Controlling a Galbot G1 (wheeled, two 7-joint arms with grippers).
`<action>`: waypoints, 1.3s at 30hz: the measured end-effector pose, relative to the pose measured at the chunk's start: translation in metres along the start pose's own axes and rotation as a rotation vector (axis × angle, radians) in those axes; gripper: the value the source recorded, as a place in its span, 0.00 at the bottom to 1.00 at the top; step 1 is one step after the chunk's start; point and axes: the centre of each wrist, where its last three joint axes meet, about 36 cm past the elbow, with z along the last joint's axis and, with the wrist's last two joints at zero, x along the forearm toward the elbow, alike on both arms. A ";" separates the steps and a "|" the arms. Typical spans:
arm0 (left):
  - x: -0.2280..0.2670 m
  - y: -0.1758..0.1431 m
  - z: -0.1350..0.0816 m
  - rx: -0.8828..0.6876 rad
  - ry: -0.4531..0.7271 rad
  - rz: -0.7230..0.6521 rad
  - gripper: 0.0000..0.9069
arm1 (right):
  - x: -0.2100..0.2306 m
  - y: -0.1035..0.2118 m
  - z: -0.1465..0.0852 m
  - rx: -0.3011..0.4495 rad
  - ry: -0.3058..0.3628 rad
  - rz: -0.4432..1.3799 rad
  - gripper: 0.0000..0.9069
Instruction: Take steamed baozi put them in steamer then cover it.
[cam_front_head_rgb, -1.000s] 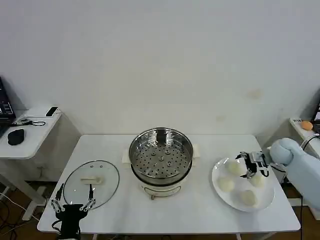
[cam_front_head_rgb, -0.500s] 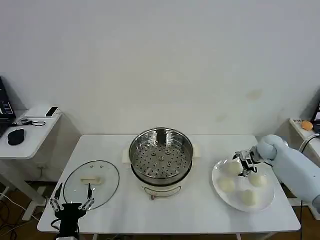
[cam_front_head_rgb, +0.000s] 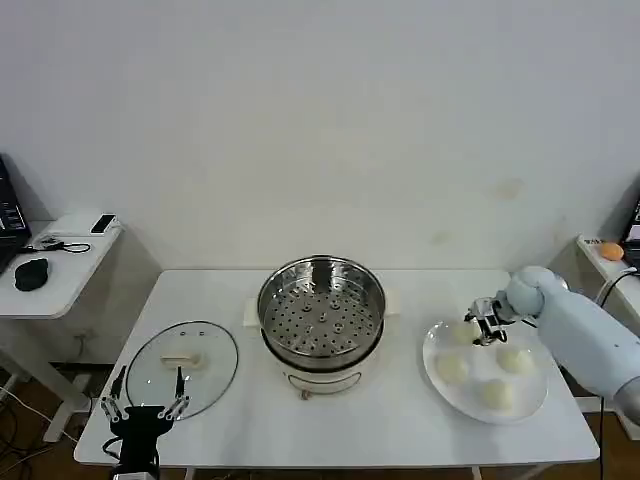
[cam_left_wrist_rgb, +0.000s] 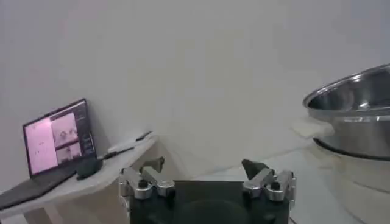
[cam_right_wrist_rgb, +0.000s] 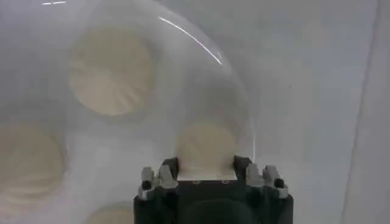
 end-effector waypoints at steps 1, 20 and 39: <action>0.000 0.000 -0.001 0.000 -0.001 0.001 1.00 | 0.003 -0.001 0.001 0.001 -0.003 -0.001 0.68; 0.003 0.000 0.001 -0.006 0.008 0.010 1.00 | 0.119 -0.062 -0.020 0.083 -0.084 0.150 0.68; 0.013 0.001 0.002 -0.014 0.025 0.008 1.00 | 0.198 -0.152 -0.189 0.410 -0.248 0.261 0.68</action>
